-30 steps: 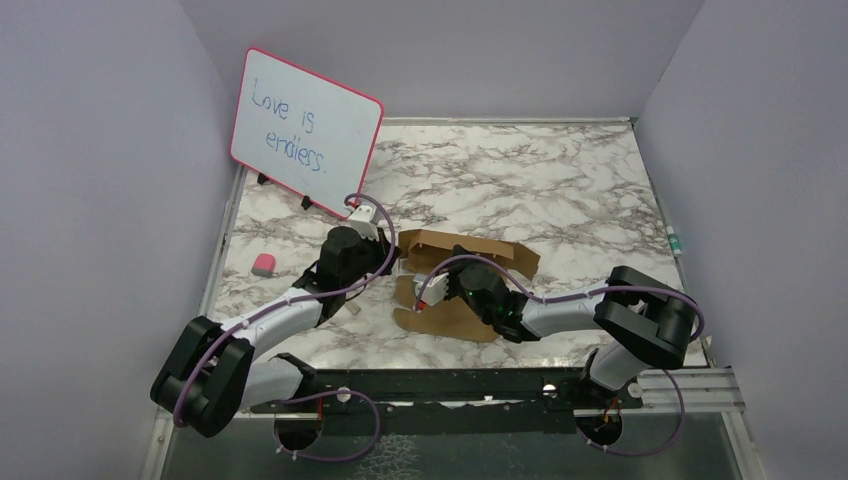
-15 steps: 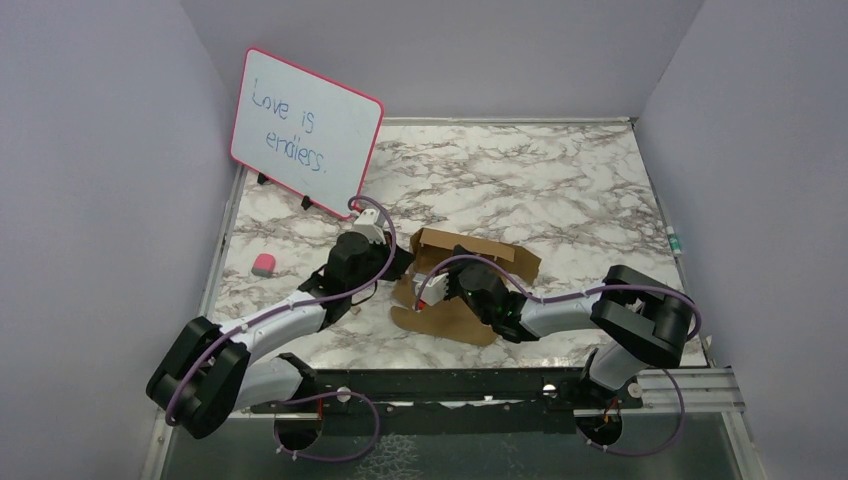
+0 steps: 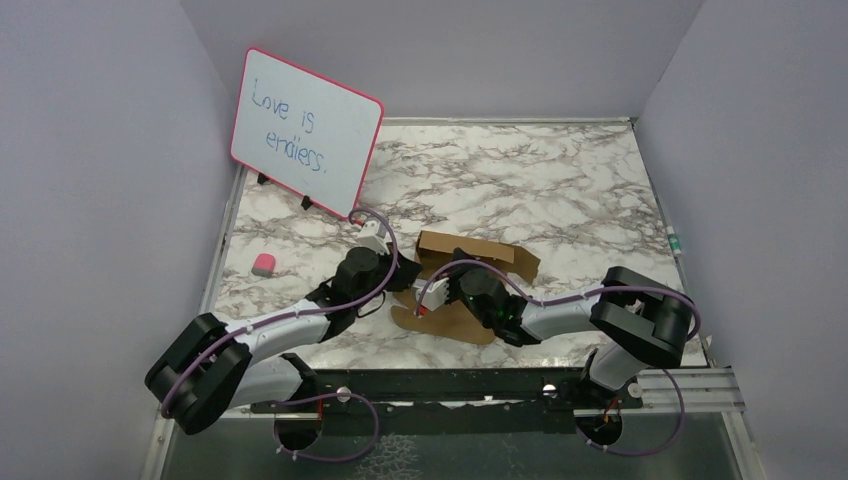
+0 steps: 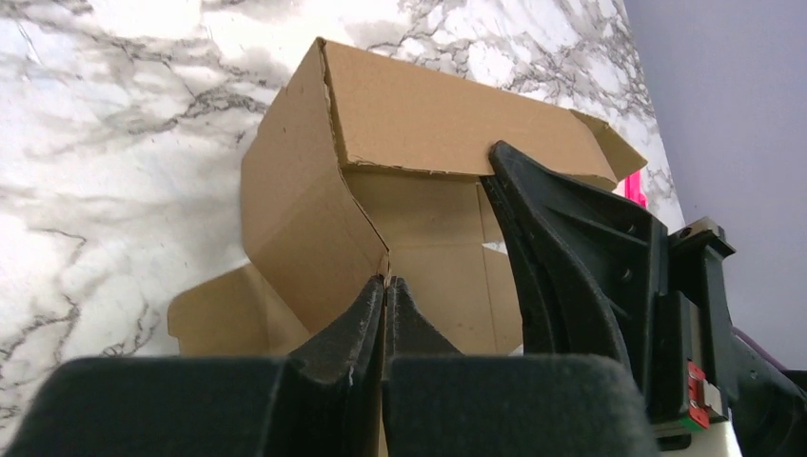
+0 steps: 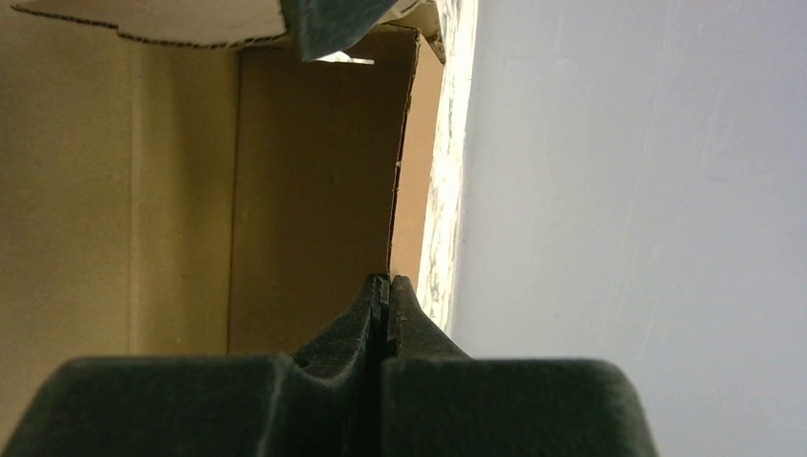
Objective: Fold the paper box
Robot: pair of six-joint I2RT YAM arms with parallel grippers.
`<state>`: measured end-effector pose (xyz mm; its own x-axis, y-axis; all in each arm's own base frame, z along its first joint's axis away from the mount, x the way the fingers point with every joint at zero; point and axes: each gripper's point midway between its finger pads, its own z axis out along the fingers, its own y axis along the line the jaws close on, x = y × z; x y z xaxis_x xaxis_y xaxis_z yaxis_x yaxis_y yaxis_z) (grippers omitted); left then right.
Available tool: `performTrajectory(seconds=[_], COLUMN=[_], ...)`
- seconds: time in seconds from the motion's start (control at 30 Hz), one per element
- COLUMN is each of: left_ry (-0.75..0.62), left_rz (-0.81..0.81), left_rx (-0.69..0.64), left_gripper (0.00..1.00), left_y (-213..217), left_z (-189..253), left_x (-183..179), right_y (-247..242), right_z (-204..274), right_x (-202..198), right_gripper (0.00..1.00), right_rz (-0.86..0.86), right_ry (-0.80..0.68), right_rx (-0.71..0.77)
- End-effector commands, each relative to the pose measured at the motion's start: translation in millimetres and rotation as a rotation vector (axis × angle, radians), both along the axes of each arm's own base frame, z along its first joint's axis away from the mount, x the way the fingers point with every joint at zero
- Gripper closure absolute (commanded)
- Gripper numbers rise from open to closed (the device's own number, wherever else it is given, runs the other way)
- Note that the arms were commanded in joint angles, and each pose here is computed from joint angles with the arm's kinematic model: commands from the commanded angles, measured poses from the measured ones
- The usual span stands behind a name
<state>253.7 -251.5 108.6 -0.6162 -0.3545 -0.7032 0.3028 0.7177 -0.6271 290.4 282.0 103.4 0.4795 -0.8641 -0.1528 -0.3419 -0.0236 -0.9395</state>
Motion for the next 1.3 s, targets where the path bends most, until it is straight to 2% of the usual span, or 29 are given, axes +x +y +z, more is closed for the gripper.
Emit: performTrajectory(seconds=[0.0, 0.6, 0.83, 1.0, 1.27], left_ry=[0.038, -0.264, -0.302, -0.217, -0.170], left_rz=[0.040, 0.029, 0.151, 0.235, 0.127], left_rx=[0.007, 0.118, 0.212, 0.204, 0.259], left_gripper=[0.94, 0.53, 0.51, 0.51, 0.46], left_y=[2.2, 35.6, 71.8, 103.1, 87.2], left_z=[-17.7, 32.2, 40.0, 25.3, -8.1], left_x=[-3.5, -6.8, 11.1, 36.0, 47.5], right_y=[1.8, -5.1, -4.6, -3.5, -2.1], right_z=[-17.2, -19.1, -16.2, -14.0, -13.1], right_x=[-10.4, -10.1, -10.5, -11.0, -11.4], right_gripper=[0.99, 0.99, 0.99, 0.99, 0.99], right_rz=[0.039, 0.025, 0.027, 0.032, 0.037], right_ry=[0.005, -0.015, -0.015, -0.009, -0.008], right_rx=[-0.044, -0.081, -0.071, -0.066, -0.063])
